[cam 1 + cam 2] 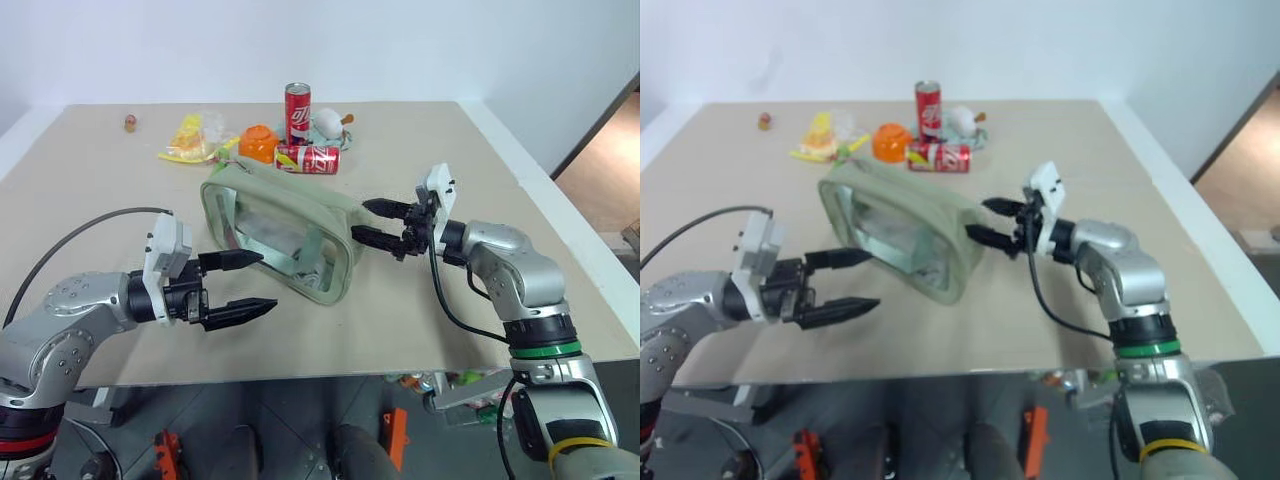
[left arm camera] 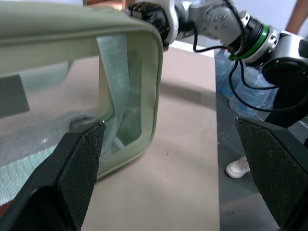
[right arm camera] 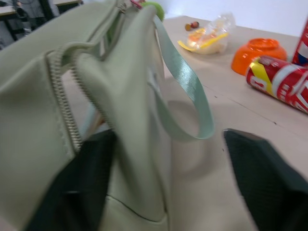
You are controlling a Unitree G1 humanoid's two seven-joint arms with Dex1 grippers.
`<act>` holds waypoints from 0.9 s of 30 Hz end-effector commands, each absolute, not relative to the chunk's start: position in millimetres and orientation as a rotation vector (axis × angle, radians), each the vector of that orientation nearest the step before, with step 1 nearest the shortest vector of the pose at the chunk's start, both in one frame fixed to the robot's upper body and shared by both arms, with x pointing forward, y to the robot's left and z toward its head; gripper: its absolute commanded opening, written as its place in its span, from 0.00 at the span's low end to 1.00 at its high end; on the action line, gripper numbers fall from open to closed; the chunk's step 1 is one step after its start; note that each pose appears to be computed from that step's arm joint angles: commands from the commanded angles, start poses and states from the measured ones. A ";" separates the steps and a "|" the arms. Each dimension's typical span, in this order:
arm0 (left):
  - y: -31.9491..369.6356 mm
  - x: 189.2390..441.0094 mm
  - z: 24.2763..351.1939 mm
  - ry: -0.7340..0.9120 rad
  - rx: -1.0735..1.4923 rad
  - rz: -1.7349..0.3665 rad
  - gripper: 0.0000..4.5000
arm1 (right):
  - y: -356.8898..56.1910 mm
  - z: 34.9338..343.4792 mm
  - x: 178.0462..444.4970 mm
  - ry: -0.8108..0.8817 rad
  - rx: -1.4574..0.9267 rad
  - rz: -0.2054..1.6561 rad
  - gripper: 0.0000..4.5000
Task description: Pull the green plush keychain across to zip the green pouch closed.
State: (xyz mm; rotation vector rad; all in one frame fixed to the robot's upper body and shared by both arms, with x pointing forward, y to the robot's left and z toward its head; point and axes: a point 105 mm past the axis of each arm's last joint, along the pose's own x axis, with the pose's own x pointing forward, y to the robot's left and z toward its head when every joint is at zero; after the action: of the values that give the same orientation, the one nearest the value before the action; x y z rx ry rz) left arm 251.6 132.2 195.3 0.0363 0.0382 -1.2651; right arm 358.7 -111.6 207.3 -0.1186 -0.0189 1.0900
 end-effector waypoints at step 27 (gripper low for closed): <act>123.4 246.0 193.4 0.031 0.047 -1.284 1.00 | -142.2 251.3 402.6 -0.094 -0.559 1.221 0.17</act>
State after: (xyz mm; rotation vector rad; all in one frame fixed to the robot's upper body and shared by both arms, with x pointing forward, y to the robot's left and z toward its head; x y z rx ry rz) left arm 248.8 125.8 186.4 0.0227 0.0631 -1.2767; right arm 402.1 -139.7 234.5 -0.5520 -0.0389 1.2401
